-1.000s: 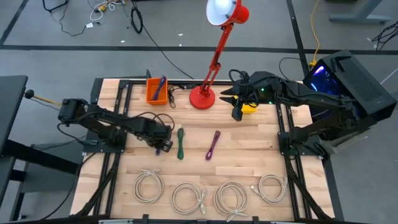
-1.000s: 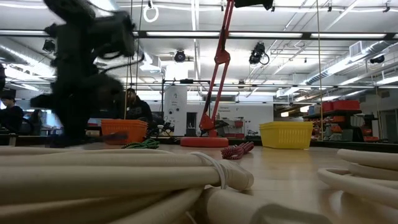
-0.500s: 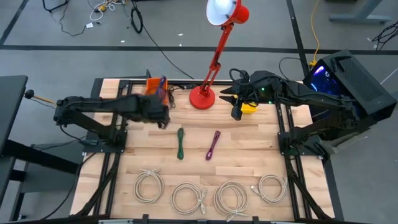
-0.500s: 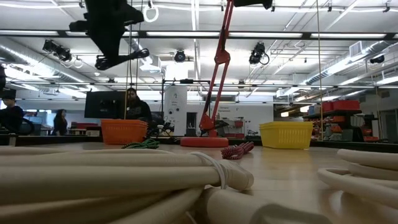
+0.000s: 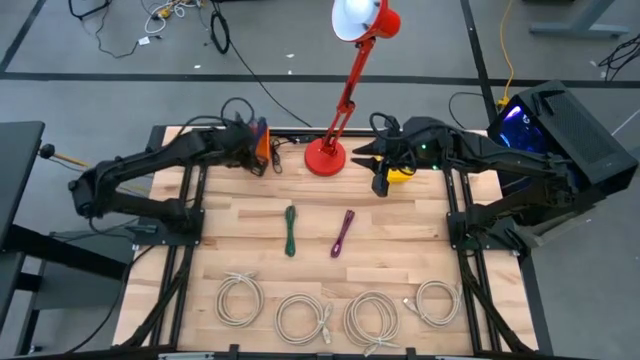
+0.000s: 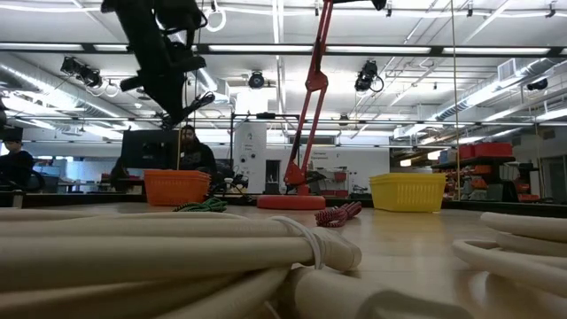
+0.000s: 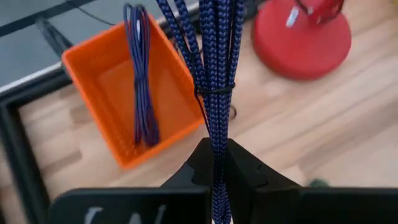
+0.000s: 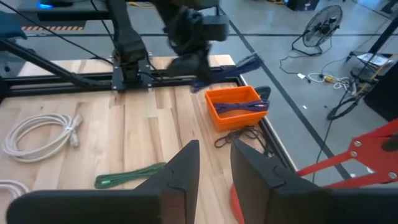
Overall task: Pick & Place USB Port
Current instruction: Put the blue and black charger cable into the orange bin
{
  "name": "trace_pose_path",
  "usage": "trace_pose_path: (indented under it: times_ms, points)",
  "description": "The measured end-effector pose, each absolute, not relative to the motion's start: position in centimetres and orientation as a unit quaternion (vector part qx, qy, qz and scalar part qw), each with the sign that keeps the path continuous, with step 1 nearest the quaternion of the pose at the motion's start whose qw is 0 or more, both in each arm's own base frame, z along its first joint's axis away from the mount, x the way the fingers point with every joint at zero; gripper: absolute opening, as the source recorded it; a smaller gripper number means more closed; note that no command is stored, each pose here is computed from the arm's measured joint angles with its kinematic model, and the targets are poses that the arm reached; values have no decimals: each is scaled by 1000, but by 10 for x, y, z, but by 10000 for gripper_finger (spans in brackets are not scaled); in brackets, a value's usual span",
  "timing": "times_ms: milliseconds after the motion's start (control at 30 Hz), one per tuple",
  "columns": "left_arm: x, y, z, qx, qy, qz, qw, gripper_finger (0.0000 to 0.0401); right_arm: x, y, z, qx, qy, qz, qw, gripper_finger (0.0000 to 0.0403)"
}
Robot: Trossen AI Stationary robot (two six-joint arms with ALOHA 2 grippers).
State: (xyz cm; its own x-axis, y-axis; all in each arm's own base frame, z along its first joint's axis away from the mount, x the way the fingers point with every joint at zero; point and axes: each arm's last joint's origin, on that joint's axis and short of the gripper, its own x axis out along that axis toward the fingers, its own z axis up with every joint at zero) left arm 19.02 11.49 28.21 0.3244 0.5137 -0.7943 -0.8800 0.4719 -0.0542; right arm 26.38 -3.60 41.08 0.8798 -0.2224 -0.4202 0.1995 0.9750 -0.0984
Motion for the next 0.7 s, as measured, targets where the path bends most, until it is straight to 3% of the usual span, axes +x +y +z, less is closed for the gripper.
trace_pose_path:
  times_ms: [167, 500, 700]
  points:
    - [174, 133, 273, -245, 384, 474, 753, 18, 265, -31, 411, -18, 217, -103, 971, 96]
    - [154, 167, 245, -284, 333, 450, 779, 18, 266, -30, 414, 10, 198, -111, 974, 96]
    - [142, 172, 230, -291, 349, 452, 768, 18, 267, -25, 414, 19, 194, -105, 975, 96]
